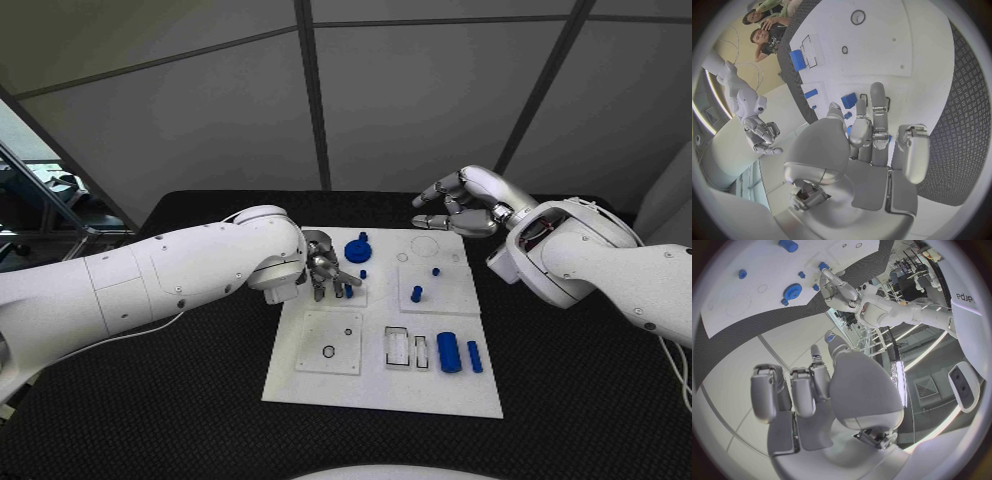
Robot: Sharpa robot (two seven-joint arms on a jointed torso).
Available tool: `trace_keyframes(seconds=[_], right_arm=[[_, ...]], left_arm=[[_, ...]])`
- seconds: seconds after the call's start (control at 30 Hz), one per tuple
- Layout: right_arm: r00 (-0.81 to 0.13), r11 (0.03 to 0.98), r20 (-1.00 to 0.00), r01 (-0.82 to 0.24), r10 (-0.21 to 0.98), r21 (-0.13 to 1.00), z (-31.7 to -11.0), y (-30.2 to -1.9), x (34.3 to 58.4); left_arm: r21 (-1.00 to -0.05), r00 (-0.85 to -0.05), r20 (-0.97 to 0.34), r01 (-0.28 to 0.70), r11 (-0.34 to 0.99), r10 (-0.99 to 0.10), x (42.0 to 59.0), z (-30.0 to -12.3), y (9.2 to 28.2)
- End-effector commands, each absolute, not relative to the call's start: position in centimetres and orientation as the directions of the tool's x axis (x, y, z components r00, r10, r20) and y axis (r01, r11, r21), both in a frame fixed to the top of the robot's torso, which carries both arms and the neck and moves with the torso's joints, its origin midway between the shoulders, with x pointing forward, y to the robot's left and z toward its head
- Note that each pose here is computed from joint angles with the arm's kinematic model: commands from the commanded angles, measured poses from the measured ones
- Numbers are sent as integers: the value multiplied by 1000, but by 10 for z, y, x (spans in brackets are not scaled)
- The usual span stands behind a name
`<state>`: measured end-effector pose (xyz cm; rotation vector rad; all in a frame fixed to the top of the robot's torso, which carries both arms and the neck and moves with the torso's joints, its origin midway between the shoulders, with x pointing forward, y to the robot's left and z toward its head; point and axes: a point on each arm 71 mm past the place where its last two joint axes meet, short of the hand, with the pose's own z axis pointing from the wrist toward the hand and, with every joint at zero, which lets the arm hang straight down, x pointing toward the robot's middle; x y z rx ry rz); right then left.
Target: Assemble the parts on the task board
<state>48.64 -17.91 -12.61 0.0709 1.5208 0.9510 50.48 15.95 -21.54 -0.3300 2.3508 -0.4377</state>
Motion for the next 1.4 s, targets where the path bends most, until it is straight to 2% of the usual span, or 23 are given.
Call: trace_keyframes(seconds=[0.03,1.4], right_arm=[[-228,654,-800,-476,555,588,-125,-178,487],[-235,665,-807,-467,542,582,-127,-177,488]], left_arm=[[-381,-725,-603,-103,919,-332,505,-215,158],[-395,-743,-590,-75,915,-316,504,-215,149]])
